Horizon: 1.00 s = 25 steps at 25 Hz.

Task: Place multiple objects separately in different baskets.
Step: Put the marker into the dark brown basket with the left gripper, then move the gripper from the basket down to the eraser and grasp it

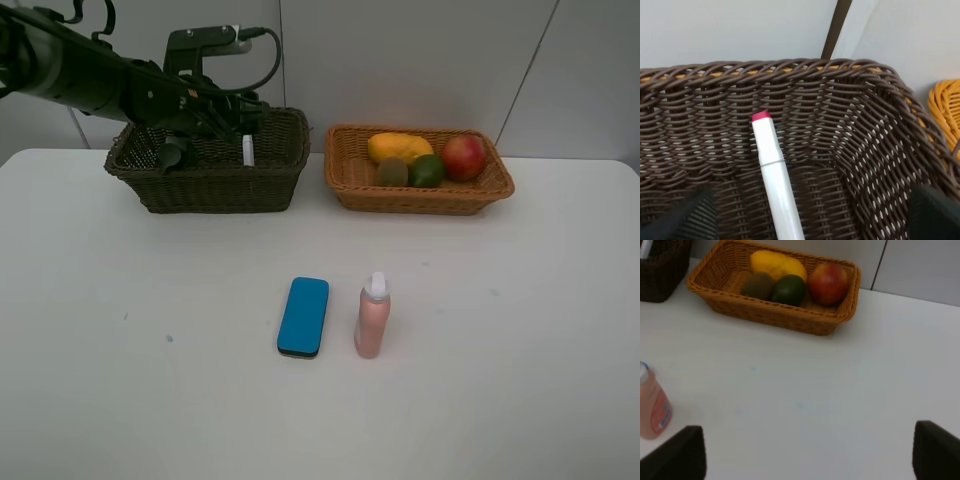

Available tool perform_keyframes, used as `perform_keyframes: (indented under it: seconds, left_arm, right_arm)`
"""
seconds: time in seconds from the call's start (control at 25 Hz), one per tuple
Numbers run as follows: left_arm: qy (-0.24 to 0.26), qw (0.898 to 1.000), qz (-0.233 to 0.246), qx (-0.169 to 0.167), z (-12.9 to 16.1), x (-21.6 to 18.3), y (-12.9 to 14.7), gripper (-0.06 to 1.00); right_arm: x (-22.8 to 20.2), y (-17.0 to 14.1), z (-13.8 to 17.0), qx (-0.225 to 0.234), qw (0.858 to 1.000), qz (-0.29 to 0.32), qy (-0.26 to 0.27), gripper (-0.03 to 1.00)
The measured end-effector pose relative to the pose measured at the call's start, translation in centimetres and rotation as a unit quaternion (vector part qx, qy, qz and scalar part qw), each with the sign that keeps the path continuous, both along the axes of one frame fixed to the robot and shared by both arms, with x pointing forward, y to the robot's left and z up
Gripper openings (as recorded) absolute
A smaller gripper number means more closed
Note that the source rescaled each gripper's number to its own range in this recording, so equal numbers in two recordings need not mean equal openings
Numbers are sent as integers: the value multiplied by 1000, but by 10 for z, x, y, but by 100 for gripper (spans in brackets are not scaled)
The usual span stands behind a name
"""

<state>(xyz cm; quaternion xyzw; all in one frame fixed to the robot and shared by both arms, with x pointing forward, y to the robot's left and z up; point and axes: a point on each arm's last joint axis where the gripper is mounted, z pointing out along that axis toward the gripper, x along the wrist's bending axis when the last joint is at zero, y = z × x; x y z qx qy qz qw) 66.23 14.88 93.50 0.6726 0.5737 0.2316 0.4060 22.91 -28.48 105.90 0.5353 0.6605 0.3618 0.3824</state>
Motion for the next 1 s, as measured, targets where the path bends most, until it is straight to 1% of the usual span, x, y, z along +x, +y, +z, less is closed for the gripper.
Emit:
perform_keyframes:
  seconds: [0.2,0.44,0.64,0.72,1.0]
  left_arm:
    - [-9,1000,0,-4,1,1,0,100]
    - [-8,1000,0,-5,1,0,-2,100]
    - [-16,1000,-13,-9,14,-5,-12,100]
    - [-13,1000,-20,-10,21,-10,-18,100]
    - [32,999,-31,-8,36,-29,-32,100]
  right_arm:
    - [0,0,0,0,1000,0,0,100]
    - [0,0,0,0,1000,0,0,100]
    - [0,0,0,0,1000,0,0,100]
    - [0,0,0,0,1000,0,0,100]
    - [0,0,0,0,1000,0,0,100]
